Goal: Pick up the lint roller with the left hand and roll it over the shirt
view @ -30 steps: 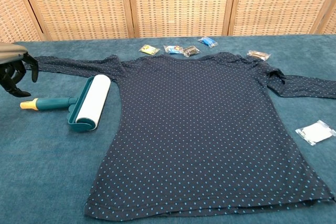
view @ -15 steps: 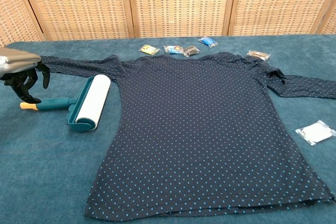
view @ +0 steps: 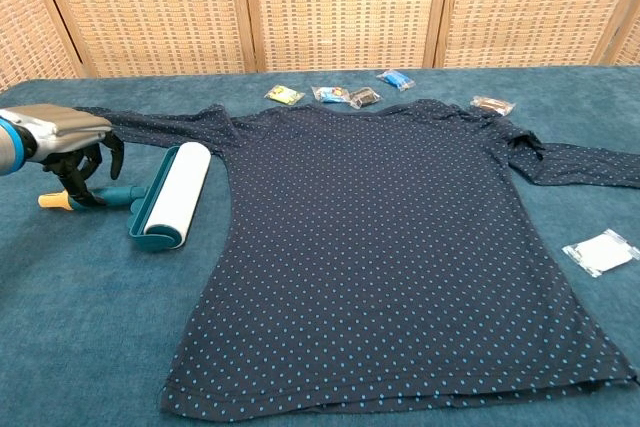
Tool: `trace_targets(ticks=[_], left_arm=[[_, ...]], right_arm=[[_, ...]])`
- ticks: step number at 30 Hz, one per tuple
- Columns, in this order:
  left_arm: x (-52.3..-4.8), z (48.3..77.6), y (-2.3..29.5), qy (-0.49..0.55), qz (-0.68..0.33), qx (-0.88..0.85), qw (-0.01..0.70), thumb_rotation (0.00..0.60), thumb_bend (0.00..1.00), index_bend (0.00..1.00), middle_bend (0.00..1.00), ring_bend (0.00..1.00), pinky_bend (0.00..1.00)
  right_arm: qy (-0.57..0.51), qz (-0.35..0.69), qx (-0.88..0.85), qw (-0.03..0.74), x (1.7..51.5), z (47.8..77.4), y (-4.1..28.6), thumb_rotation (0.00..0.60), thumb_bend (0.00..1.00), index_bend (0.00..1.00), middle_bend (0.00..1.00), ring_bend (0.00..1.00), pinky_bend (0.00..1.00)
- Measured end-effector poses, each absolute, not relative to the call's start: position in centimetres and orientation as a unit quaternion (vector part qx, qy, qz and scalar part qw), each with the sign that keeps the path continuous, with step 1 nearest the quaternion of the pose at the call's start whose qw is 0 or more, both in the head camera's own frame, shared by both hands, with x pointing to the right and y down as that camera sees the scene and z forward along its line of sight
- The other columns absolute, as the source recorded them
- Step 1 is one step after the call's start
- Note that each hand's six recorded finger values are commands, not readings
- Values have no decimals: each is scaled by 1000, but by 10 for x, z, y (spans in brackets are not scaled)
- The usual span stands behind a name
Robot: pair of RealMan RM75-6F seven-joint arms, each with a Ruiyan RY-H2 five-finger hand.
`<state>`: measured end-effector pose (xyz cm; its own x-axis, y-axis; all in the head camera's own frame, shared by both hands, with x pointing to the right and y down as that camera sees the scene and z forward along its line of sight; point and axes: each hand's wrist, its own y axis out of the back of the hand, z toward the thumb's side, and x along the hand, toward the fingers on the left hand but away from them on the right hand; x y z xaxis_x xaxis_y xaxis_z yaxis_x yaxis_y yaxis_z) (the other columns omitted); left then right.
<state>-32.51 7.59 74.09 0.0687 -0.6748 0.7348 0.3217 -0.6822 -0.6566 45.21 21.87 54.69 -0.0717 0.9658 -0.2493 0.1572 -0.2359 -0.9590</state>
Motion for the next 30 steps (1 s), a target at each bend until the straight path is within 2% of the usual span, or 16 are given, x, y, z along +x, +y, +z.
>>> trace_targets(ticks=[10,13,16,18,20,21,24,30], left_arm=[[-319,753,81,124,-670,-629,375,600,266,442,719,602,614],[-317,757,82,120,-671,-627,378,600,275,485,721,603,614],[-314,761,84,117,-670,-628,379,600,410,621,732,612,614],[-313,762,85,113,-670,-627,382,600,582,745,745,622,620],[-312,764,86,107,-670,-623,390,600,723,836,754,629,626],[-311,764,86,106,-670,-621,393,600,762,863,754,630,627],[-308,764,87,107,-667,-618,401,600,819,879,754,633,636],[-303,753,80,117,-658,-618,415,600,847,883,755,634,647]], right_arm=[[-495,544,-568,370,455,548,218,600,108,82,0,0,0],[-496,543,-568,369,456,548,218,600,108,86,0,0,0],[-499,540,-568,371,455,548,217,600,108,89,0,0,0],[-500,538,-568,372,455,548,217,600,108,94,0,0,0],[-501,537,-568,371,456,548,217,600,108,104,0,0,0],[-501,537,-568,371,456,548,217,600,108,108,0,0,0],[-503,536,-567,372,456,546,217,600,107,117,0,0,0],[-506,534,-566,371,457,545,217,600,108,125,0,0,0]])
